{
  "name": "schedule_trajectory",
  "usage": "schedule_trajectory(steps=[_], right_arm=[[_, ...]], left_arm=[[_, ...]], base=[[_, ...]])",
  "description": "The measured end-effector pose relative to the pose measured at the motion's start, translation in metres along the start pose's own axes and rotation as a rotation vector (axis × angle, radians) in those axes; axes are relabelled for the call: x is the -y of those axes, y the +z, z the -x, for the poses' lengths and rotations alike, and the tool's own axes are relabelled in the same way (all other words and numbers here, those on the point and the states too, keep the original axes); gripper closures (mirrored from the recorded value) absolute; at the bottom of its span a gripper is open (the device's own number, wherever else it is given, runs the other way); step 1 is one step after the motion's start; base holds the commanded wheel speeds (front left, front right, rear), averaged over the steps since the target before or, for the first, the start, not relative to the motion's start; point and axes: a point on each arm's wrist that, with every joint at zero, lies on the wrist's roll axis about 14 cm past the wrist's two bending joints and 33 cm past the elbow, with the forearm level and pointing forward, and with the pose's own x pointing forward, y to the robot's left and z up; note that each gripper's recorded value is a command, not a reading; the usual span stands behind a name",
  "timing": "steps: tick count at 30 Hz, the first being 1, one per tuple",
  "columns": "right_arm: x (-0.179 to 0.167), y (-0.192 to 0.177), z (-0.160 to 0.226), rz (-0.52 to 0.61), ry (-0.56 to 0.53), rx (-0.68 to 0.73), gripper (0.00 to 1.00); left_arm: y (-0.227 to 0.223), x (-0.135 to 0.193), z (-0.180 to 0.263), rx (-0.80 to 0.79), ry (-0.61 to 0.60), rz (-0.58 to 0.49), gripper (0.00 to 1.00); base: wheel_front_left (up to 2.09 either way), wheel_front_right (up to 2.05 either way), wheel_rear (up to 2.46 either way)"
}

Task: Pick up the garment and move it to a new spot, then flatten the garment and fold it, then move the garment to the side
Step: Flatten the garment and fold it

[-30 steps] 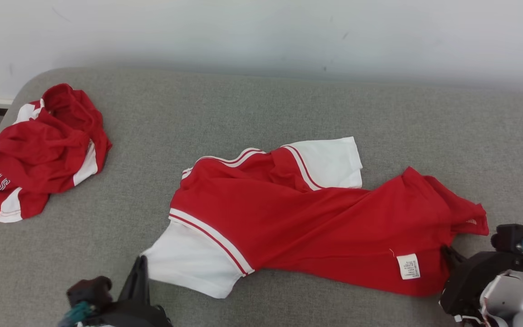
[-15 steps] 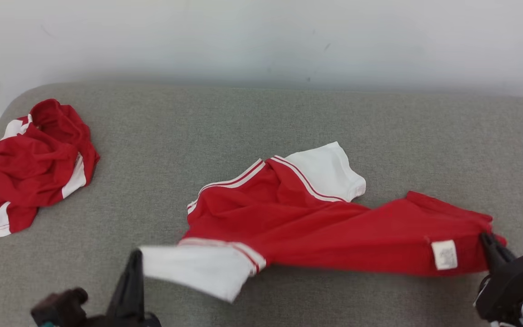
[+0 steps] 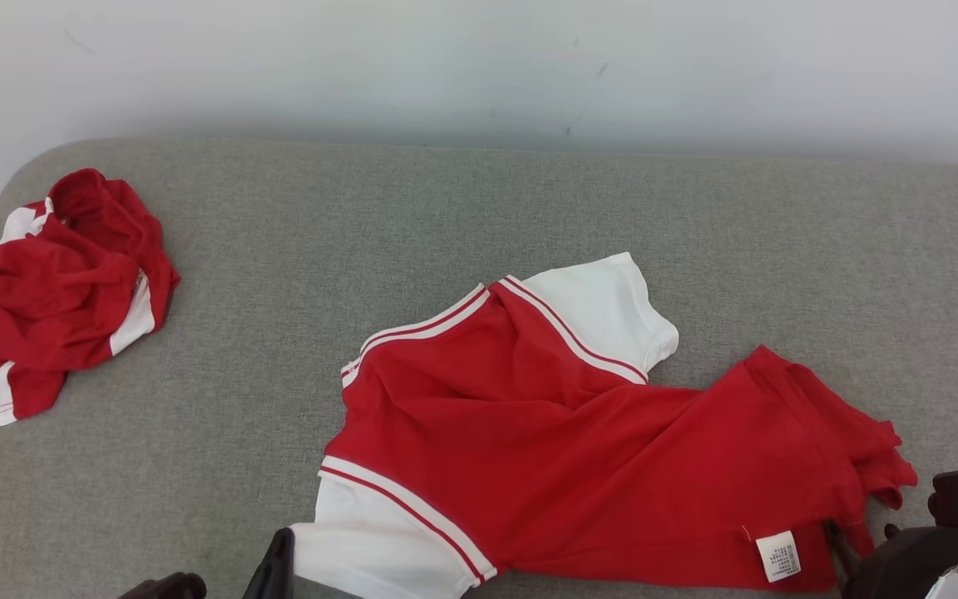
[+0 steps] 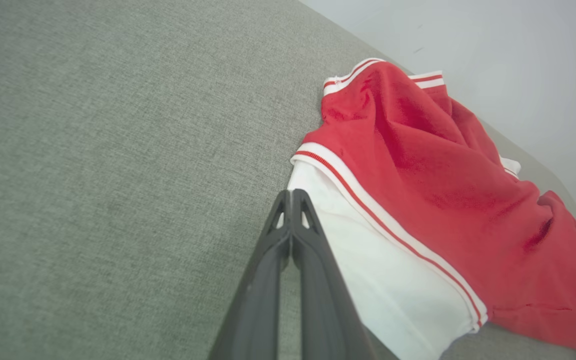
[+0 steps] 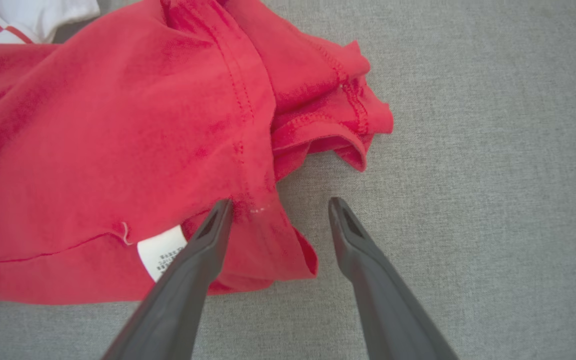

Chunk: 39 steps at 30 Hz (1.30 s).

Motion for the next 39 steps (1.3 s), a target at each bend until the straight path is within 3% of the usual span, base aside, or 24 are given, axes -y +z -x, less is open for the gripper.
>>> schedule_trajectory(steps=[4,5,6,7,9,12,15,17,22,27,31,35,39], right_arm=[[0.0,-0.002,0.001,0.004,-0.002,-0.011,0.0],[-0.001,-0.003,0.001,-0.001,0.004,-0.013,0.05],[-0.003,-0.003,0.0,-0.005,0.013,-0.015,0.19],[-0.005,-0.004,0.0,-0.005,0.02,-0.016,0.51],[-0.009,-0.002,0.0,-0.005,0.033,-0.003,0.71],[-0.009,-0.001,0.0,-0.004,0.033,0.003,0.8],[-0.01,0.003,0.002,-0.001,0.034,0.022,0.95],[-0.009,0.007,0.004,0.003,0.032,0.035,0.89],[-0.011,0.014,0.01,0.016,0.033,0.067,0.87],[-0.016,0.023,0.017,0.031,0.045,0.103,1.0],[-0.016,0.03,0.021,0.032,0.045,0.135,1.0],[-0.011,0.069,0.028,-0.005,0.042,0.298,1.0],[-0.018,0.12,0.034,-0.046,0.083,0.473,1.0]], left_arm=[[-0.001,-0.005,0.0,-0.004,0.01,-0.004,1.0],[-0.001,-0.005,0.0,-0.003,0.008,-0.003,1.0],[-0.002,-0.005,0.0,-0.004,0.01,-0.004,1.0],[-0.002,-0.006,0.0,-0.004,0.011,-0.003,1.0],[-0.002,-0.006,-0.001,-0.004,0.012,-0.002,1.0],[-0.002,-0.006,-0.002,-0.004,0.013,-0.003,1.0],[-0.002,-0.007,-0.002,-0.003,0.014,-0.003,1.0],[-0.002,-0.007,-0.002,-0.002,0.014,-0.004,1.0],[0.0,-0.006,-0.001,0.007,0.014,-0.004,1.0],[0.001,-0.005,-0.001,0.012,0.013,-0.004,1.0],[0.002,-0.004,-0.001,0.017,0.013,-0.003,1.0],[0.022,0.003,-0.003,0.093,-0.011,0.025,1.0],[0.078,0.031,-0.014,0.247,-0.123,0.118,1.0]], base=[[0.0,0.0,0.0],[0.0,0.0,0.0],[0.0,0.0,0.0],[0.0,0.0,0.0],[0.0,0.0,0.0],[0.0,0.0,0.0],[0.0,0.0,0.0],[0.0,0.0,0.0],[0.0,0.0,0.0],[0.0,0.0,0.0],[0.0,0.0,0.0],[0.0,0.0,0.0],[0.0,0.0,0.0]])
